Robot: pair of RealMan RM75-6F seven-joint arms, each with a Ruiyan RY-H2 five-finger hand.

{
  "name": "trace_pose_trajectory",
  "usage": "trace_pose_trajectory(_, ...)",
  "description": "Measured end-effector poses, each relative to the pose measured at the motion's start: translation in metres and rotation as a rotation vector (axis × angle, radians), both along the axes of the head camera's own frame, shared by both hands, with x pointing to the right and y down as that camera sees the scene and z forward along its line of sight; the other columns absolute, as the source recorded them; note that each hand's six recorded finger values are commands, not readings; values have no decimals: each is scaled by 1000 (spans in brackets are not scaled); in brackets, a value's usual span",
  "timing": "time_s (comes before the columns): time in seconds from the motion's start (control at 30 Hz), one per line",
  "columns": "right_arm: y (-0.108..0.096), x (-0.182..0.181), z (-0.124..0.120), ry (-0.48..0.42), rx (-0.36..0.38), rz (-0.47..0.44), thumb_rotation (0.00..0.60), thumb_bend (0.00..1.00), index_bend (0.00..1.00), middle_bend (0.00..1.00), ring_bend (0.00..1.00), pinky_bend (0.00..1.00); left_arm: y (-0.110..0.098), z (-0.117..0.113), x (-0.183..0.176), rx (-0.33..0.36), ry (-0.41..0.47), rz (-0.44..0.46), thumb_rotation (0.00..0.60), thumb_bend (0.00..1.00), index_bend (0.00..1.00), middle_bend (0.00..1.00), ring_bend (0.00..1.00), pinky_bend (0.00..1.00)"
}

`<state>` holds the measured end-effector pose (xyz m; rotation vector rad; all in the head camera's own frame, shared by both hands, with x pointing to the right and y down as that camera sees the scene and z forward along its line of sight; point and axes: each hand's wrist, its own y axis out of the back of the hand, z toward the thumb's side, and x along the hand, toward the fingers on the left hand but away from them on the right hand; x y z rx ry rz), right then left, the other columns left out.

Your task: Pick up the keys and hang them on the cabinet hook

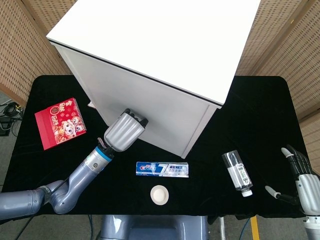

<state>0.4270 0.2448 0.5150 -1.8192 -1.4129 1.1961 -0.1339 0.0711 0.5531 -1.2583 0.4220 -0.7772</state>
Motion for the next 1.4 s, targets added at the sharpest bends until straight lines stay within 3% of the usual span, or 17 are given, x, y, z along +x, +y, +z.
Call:
trace_pose_trajectory(0.3, 0, 0, -2, -3, 6, -2, 600, 89, 0, 0, 0, 0, 0, -2, -1, 17, -3, -12, 600, 266, 541, 877, 831, 741)
trace_pose_trajectory(0.6, 0, 0, -1, -2, 5, -2, 600, 89, 0, 0, 0, 0, 6, -10, -7, 9, 44, -38, 600, 266, 538, 873, 830, 741)
trace_pose_trajectory(0.73, 0, -1, -1, -1, 5, -4, 600, 90, 0, 0, 0, 0, 17, -16, -21, -15, 78, -68, 600, 266, 542, 800, 790, 691)
trace_pose_trajectory(0.9, 1, -3, -1, 11, 7, -13, 600, 89, 0, 0, 0, 0, 42, -18, -60, -41, 102, -157, 600, 266, 496, 594, 646, 563)
trace_pose_trajectory(1.0, 2, -5, -1, 20, 11, -19, 600, 90, 0, 0, 0, 0, 63, -18, -93, -53, 103, -248, 600, 266, 357, 378, 490, 449)
trace_pose_trajectory(1.1, 2, -7, -1, 30, 15, -22, 600, 90, 0, 0, 0, 0, 87, -18, -127, -89, 110, -355, 600, 258, 173, 122, 248, 286)
trace_pose_trajectory(1.17, 3, -8, 0, 37, 16, -26, 600, 89, 0, 0, 0, 0, 102, -17, -146, -127, 116, -417, 600, 244, 73, 14, 81, 179)
trace_pose_trajectory(1.3, 4, -12, 0, 49, 19, -37, 600, 89, 0, 0, 0, 0, 134, -13, -179, -250, 134, -537, 600, 234, 1, 0, 0, 26)
trace_pose_trajectory(1.4, 5, -16, 1, 64, 22, -47, 600, 90, 0, 0, 0, 0, 159, -9, -204, -336, 120, -630, 600, 233, 0, 0, 0, 0)
